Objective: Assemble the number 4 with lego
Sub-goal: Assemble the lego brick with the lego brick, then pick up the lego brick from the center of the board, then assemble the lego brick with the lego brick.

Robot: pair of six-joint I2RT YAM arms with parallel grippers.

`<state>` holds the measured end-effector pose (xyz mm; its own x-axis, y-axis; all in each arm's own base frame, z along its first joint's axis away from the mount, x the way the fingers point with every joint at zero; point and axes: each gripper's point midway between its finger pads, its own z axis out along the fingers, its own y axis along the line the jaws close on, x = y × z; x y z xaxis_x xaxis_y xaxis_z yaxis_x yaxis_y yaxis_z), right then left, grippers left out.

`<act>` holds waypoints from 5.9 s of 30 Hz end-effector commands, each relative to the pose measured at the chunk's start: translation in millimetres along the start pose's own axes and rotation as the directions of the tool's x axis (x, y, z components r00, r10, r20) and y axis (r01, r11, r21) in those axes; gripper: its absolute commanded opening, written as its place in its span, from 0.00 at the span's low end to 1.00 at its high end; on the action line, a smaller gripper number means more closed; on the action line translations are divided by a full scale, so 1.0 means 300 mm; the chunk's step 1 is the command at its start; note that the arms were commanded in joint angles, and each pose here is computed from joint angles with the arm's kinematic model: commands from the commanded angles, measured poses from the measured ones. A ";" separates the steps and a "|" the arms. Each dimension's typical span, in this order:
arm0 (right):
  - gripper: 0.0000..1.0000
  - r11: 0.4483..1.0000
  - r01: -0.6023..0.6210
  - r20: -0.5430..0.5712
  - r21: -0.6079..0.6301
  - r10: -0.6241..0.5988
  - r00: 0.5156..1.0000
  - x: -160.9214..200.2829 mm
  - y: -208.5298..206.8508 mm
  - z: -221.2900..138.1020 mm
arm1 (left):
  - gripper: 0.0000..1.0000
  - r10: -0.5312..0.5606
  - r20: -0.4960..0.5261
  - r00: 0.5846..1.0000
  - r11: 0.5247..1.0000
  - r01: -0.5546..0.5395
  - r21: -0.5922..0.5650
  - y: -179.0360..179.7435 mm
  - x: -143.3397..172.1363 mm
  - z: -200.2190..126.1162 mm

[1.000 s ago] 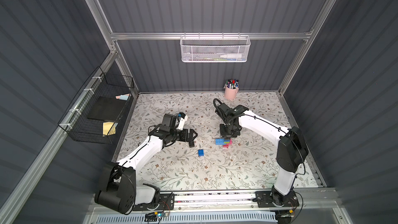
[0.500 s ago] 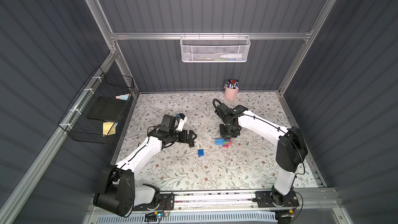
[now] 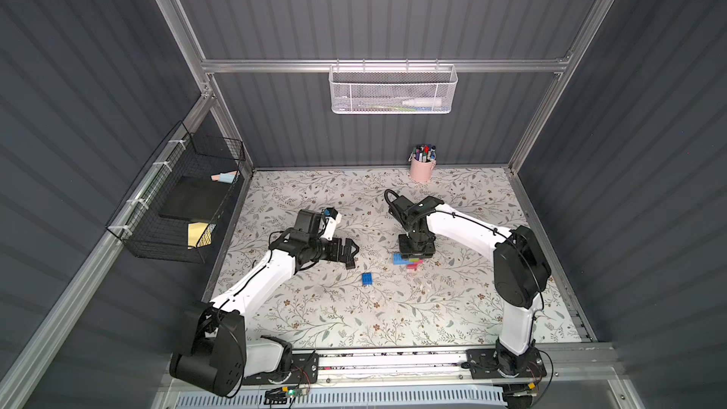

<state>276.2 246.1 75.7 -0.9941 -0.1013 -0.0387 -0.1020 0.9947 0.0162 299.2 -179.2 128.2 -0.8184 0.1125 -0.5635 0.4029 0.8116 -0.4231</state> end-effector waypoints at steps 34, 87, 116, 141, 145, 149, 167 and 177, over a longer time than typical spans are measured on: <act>0.83 0.999 -0.044 0.166 -0.008 0.045 0.985 0.057 -0.185 -0.311 | 0.71 -0.196 -0.213 0.957 0.939 0.121 -0.321 0.065 0.107 0.098; 0.87 0.990 -0.107 0.173 -0.088 0.121 0.978 0.087 -0.282 -0.264 | 0.34 -0.421 -0.264 0.868 0.797 0.215 -0.564 0.105 0.164 0.270; 0.93 0.974 -0.091 0.172 -0.208 0.128 0.977 0.059 -0.203 -0.232 | 0.03 -0.341 -0.207 0.917 0.866 0.221 -0.449 -0.068 -0.006 0.219; 0.86 0.954 -0.036 0.218 -0.298 0.105 0.970 -0.010 -0.155 -0.156 | 0.03 -0.248 -0.288 0.925 0.957 0.188 -0.222 -0.427 -0.085 0.245; 0.86 0.948 -0.027 0.234 -0.318 0.107 0.966 -0.011 -0.153 -0.164 | 0.03 -0.237 -0.293 0.926 0.960 0.178 -0.214 -0.463 -0.077 0.262; 0.86 0.947 -0.022 0.239 -0.322 0.103 0.966 -0.011 -0.162 -0.172 | 0.02 -0.221 -0.306 0.926 0.962 0.157 -0.221 -0.490 -0.064 0.281; 0.85 0.932 0.002 0.229 -0.362 0.086 0.970 -0.008 -0.156 -0.160 | 0.02 -0.218 -0.312 0.925 0.954 0.134 -0.269 -0.472 -0.053 0.305; 0.84 0.934 -0.004 0.197 -0.357 0.079 0.977 0.003 -0.155 -0.119 | 0.02 -0.211 -0.322 0.923 0.950 0.117 -0.289 -0.455 -0.043 0.319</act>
<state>282.7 199.8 121.0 -0.9653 -0.0006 -0.2612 -0.1025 0.9207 0.3766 290.6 -348.0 122.9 -0.9748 0.1127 -0.1924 0.1656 0.9437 -0.2863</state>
